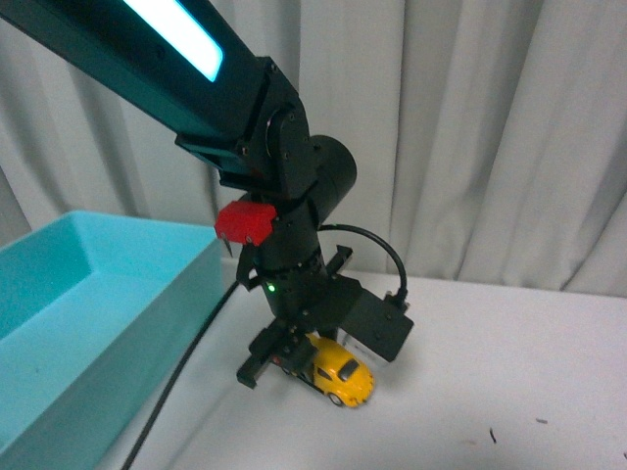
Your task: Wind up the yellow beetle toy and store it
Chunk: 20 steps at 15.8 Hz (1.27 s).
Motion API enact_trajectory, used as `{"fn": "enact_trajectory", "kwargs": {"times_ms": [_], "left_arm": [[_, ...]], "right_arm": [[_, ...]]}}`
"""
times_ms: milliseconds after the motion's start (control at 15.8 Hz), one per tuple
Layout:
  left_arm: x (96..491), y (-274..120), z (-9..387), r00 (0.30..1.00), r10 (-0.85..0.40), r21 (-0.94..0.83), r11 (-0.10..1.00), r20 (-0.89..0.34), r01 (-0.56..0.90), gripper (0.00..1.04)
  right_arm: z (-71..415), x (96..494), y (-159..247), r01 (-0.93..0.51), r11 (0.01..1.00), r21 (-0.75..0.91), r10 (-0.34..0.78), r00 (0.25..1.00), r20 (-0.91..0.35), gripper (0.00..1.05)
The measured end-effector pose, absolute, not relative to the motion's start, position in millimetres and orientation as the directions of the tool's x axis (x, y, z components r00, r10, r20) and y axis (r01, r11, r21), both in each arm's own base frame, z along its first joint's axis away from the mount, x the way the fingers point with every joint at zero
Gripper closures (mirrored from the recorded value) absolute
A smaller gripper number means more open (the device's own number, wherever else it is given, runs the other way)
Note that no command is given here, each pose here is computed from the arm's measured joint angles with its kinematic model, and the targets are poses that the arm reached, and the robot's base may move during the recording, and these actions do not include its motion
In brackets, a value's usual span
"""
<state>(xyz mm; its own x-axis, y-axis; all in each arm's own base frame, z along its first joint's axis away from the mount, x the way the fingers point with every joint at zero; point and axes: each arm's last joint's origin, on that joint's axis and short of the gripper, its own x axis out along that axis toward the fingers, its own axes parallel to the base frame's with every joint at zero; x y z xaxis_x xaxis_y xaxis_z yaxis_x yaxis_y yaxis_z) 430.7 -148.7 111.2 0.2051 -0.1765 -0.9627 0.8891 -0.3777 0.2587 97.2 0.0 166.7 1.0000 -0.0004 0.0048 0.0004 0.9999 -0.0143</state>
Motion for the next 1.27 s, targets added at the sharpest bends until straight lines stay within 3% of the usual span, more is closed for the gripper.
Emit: {"fn": "enact_trajectory", "kwargs": {"times_ms": [63, 127, 254, 381, 635, 762, 1079, 1269], "left_arm": [[429, -150, 126, 0.199, -0.224, 0.269, -0.352, -0.954, 0.897, 0.64], [431, -147, 154, 0.235, -0.279, 0.314, -0.285, -0.931, 0.905, 0.64], [438, -122, 215, 0.386, -0.337, 0.434, -0.078, -0.859, 0.898, 0.64], [444, -68, 254, 0.5, -0.321, 0.461, 0.195, -0.804, 0.866, 0.64], [444, 44, 258, 0.542, -0.116, 0.34, 0.664, -0.832, 0.665, 0.64], [431, 84, 248, 0.503, -0.023, 0.262, 0.833, -0.864, 0.487, 0.64], [399, 111, 208, 0.389, 0.041, 0.179, 0.929, -0.92, 0.324, 0.64], [404, 118, 190, 0.38, 0.086, 0.205, 0.936, -0.921, 0.286, 0.64]], "right_arm": [[167, 97, 0, 0.001, 1.0, -0.014, -0.001, 1.0, 0.005, 0.07], [167, 97, 0, 0.0, 1.0, -0.014, 0.0, 1.0, 0.005, 0.07], [167, 97, 0, 0.001, 1.0, -0.014, -0.001, 1.0, 0.005, 0.07], [167, 97, 0, 0.0, 1.0, -0.014, 0.0, 1.0, 0.005, 0.07], [167, 97, 0, 0.0, 1.0, -0.014, 0.0, 1.0, 0.005, 0.07], [167, 97, 0, 0.001, 1.0, -0.014, -0.001, 1.0, 0.005, 0.07], [167, 97, 0, 0.001, 1.0, -0.014, -0.001, 1.0, 0.005, 0.07], [167, 97, 0, 0.001, 1.0, -0.014, -0.001, 1.0, 0.005, 0.07]]}}
